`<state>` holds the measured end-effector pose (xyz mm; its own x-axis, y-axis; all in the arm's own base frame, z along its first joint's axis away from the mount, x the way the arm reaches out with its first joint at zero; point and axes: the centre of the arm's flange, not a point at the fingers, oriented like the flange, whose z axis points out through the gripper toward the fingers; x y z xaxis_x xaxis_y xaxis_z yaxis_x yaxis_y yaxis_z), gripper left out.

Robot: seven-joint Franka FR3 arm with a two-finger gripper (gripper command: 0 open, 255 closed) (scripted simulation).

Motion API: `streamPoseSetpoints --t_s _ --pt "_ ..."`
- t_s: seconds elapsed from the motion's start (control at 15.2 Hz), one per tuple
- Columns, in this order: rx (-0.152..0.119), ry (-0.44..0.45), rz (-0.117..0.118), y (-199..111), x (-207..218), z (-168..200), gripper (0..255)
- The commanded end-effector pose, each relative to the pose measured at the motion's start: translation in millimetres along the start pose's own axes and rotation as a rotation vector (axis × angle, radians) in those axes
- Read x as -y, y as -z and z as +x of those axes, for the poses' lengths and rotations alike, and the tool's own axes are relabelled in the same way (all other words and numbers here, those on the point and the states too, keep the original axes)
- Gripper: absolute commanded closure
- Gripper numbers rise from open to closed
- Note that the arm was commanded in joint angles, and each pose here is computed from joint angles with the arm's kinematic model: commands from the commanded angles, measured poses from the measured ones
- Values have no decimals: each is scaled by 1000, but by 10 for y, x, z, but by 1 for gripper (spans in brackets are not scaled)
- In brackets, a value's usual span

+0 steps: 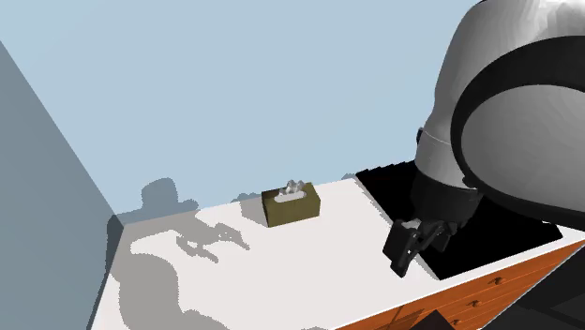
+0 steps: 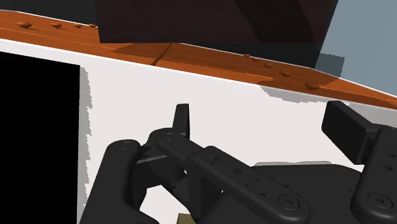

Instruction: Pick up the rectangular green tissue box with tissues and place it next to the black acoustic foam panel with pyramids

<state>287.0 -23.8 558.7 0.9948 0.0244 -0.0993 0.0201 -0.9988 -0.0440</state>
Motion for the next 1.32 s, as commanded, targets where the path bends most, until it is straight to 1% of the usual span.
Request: streamPoseSetpoints --t_s 0.0,0.59,1.25 --pt "0 0 0 0 0 0 0" --pt "-111 -197 77 -497 233 848 0" --pt "-235 -415 162 -917 324 1884 0"
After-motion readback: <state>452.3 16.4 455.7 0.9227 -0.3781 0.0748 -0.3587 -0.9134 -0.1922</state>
